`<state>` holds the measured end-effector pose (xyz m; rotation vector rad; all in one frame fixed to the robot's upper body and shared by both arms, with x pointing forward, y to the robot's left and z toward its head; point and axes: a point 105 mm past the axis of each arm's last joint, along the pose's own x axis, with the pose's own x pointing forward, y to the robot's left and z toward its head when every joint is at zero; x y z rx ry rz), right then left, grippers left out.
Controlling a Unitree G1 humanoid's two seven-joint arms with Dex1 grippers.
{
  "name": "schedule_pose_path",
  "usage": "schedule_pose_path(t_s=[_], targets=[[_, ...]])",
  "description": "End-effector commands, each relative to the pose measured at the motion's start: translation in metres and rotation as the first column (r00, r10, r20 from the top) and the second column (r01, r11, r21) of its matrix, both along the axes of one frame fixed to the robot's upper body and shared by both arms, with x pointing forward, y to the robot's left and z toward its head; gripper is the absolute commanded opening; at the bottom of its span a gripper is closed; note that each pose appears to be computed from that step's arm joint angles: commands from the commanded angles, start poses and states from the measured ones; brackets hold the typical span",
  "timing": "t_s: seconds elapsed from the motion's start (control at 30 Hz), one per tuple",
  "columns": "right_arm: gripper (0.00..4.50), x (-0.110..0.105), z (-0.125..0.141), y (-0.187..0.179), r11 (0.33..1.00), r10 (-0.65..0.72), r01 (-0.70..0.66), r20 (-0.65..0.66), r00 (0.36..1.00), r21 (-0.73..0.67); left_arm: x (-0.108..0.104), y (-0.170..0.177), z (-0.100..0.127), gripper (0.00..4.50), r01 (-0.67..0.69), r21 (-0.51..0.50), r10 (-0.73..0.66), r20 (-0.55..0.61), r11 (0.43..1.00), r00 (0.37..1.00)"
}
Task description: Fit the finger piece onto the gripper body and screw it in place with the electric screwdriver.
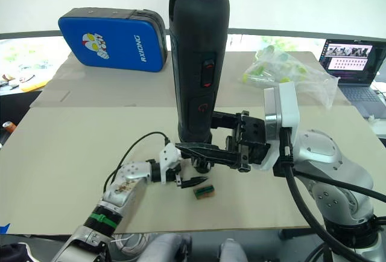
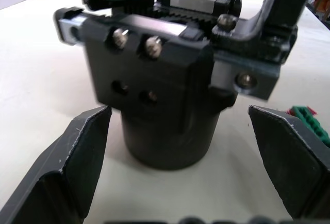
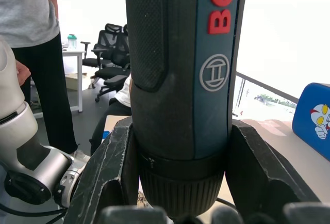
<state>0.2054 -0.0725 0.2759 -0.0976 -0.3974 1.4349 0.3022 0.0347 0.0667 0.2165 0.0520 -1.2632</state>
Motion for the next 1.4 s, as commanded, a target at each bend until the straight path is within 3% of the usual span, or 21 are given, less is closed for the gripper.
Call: schedule_pose_path(t_s=[0.03,0.17,0.27,0.37,0.7,0.83,0.93,1.3,1.4], targets=[[1.9,-0.009,0.011,-0.002,1.0,0.002,-0.004,0.055,0.998,0.029,-0.002,-0.003,-0.003,4.47,0.01,0.02,-0.01,0.003,1.0,1.0],[1.9,-0.009,0.01,-0.002,1.0,-0.005,0.003,0.049,0.999,0.029,-0.004,-0.006,-0.008,4.47,0.024,0.03,-0.024,-0.012,0.999,1.0],[1.9,-0.01,0.008,-0.002,1.0,-0.008,0.007,0.045,0.999,0.027,-0.005,-0.01,-0.012,3.63,0.029,0.037,-0.028,-0.02,0.999,0.999],[1.9,-0.009,0.007,-0.003,1.0,-0.012,0.011,0.044,0.999,0.023,-0.004,-0.011,-0.015,2.26,0.03,0.045,-0.029,-0.024,0.999,0.999],[1.9,-0.011,0.003,-0.006,1.0,-0.016,0.016,0.035,0.999,0.006,0.012,0.0,-0.008,2.28,0.051,0.064,-0.05,-0.017,0.997,0.999],[1.9,-0.014,0.0,-0.007,1.0,0.0,0.0,0.019,1.0,-0.015,0.014,0.002,-0.009,2.28,0.136,0.09,-0.131,-0.061,0.987,0.99],[1.9,-0.015,-0.003,-0.007,1.0,0.01,-0.01,0.015,1.0,-0.027,0.018,0.003,-0.012,2.28,0.161,0.139,-0.159,-0.026,0.977,0.987],[1.9,-0.016,-0.005,-0.007,1.0,0.008,-0.008,0.016,1.0,-0.03,0.025,0.001,-0.016,2.28,0.116,0.105,-0.111,-0.05,0.988,0.993],[1.9,-0.016,-0.004,-0.007,1.0,0.013,-0.013,0.016,1.0,-0.027,0.026,0.005,-0.013,3.69,0.102,0.1,-0.098,-0.045,0.99,0.994]])
